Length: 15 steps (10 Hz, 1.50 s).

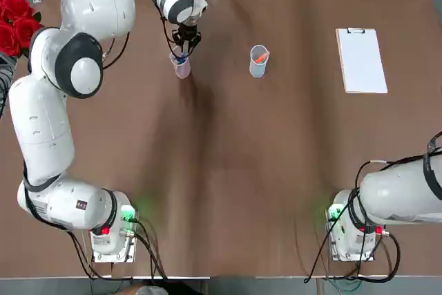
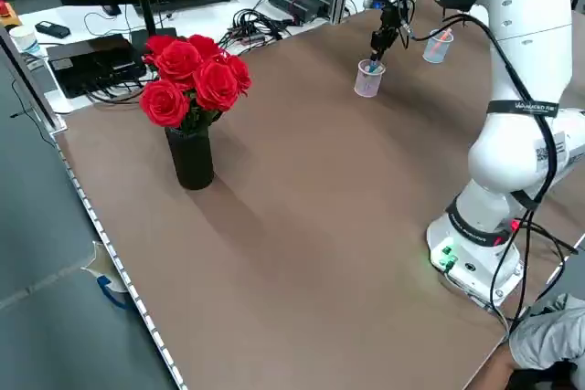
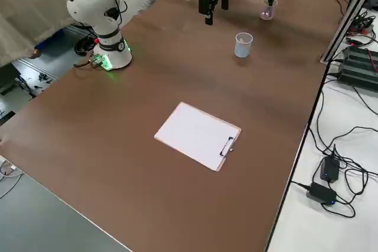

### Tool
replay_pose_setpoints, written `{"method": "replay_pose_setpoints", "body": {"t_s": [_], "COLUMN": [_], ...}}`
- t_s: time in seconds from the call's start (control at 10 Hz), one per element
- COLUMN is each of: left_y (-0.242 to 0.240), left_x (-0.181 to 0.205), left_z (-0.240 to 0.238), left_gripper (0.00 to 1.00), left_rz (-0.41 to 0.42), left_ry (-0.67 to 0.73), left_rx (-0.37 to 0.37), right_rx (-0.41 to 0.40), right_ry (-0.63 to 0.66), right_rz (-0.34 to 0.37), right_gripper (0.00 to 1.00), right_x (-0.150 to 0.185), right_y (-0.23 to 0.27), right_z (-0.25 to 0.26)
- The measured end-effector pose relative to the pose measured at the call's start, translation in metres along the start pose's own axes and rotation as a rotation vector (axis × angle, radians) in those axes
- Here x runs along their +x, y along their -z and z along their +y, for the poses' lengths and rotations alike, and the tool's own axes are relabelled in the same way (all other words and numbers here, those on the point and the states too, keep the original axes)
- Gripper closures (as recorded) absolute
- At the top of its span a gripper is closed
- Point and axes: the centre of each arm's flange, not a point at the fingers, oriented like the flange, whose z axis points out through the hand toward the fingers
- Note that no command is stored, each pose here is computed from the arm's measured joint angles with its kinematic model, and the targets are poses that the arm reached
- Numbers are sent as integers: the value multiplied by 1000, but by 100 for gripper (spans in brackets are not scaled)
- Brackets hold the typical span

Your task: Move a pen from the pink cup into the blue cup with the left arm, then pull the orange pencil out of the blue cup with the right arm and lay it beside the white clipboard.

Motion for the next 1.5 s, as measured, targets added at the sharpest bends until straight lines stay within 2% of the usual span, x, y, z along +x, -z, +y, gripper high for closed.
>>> {"method": "replay_pose_setpoints", "body": {"t_s": [0.2,0.4,0.9,1.2,1.5], "left_y": [1,2,20,75,168], "left_x": [1,4,6,8,-7], "left_z": [-1,-4,-15,-28,-23], "left_gripper": [79,82,83,83,83], "left_rz": [5,12,19,84,144], "left_ry": [0,4,18,54,133], "left_rx": [2,4,25,-2,-140], "right_rx": [0,0,0,0,0], "right_ry": [0,0,0,0,-1], "right_rz": [0,0,0,0,1], "right_gripper": [0,0,0,0,0], "right_x": [0,0,0,0,0], "right_y": [0,0,0,0,0], "right_z": [0,0,0,0,0]}}
